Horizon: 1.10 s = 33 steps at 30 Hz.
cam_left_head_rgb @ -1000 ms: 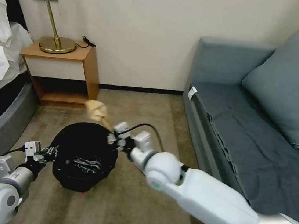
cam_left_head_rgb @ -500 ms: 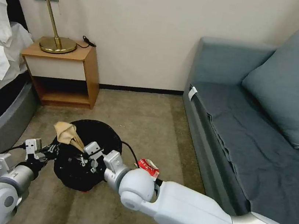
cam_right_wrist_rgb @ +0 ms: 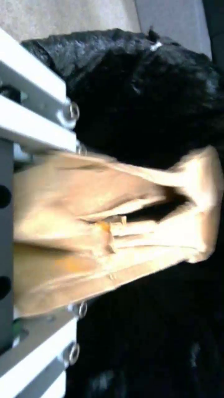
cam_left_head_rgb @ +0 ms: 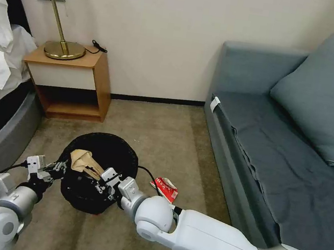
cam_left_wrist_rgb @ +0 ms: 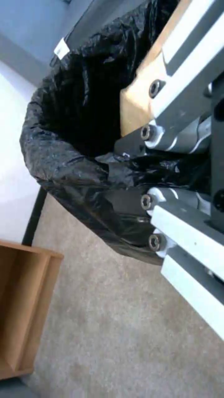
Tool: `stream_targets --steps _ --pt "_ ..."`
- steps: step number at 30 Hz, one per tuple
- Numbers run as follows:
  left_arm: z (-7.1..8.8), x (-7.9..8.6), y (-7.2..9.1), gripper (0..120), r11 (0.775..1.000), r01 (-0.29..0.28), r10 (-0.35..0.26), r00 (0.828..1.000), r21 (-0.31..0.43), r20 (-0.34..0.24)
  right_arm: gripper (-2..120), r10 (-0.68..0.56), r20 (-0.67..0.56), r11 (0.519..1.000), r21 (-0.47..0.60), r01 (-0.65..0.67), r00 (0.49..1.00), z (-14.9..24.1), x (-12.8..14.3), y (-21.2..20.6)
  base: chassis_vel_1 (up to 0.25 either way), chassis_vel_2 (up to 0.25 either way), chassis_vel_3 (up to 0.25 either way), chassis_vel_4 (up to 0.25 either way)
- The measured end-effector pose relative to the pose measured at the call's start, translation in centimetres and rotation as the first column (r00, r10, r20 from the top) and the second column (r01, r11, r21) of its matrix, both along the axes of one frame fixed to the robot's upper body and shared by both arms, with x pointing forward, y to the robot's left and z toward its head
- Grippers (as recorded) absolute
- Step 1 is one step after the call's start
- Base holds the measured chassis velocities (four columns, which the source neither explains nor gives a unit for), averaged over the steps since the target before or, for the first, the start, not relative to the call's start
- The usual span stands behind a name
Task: Pick up the trash bin, then pick up the garbage on the floor and place it into the trash bin.
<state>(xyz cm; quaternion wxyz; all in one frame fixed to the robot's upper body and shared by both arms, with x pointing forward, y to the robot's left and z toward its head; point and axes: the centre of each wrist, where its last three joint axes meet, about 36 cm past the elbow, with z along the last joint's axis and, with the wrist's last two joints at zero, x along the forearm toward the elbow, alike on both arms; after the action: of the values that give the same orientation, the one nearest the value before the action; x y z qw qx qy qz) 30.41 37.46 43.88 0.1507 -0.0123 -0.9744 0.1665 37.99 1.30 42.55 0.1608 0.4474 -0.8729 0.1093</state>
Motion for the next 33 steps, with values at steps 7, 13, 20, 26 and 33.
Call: stream_targets --steps 7,13,20,26,33 --pt "0.1 -0.1 -0.1 6 1.000 -0.001 0.001 1.000 0.002 0.000 65 -0.017 0.004 1.000 0.006 0.017 1.000 0.3 0.0 -0.7 0.000 0.000 0.000 0.000" --pt "0.5 0.3 -0.3 6 1.000 -0.004 0.004 1.000 -0.011 0.000 86 -0.050 0.026 0.999 0.021 0.050 0.998 0.7 -0.1 -0.7 0.000 0.000 0.000 0.000" --pt "0.6 0.0 0.0 6 0.999 -0.026 0.026 1.000 -0.019 0.000 100 -0.198 0.136 0.980 0.025 0.197 0.971 2.0 1.1 -4.0 0.000 0.000 0.000 0.000" --pt "0.9 -0.3 0.2 6 0.999 -0.045 0.046 0.999 -0.017 0.012 100 -0.395 0.293 0.912 0.012 0.410 0.870 1.7 0.7 -10.7 0.000 0.000 0.000 0.000" --pt "1.2 -0.5 0.6 6 0.998 -0.063 0.064 0.998 -0.010 0.023 100 -0.511 0.292 0.854 0.064 0.516 0.809 1.7 -3.6 -15.2 0.000 0.000 0.000 0.000"
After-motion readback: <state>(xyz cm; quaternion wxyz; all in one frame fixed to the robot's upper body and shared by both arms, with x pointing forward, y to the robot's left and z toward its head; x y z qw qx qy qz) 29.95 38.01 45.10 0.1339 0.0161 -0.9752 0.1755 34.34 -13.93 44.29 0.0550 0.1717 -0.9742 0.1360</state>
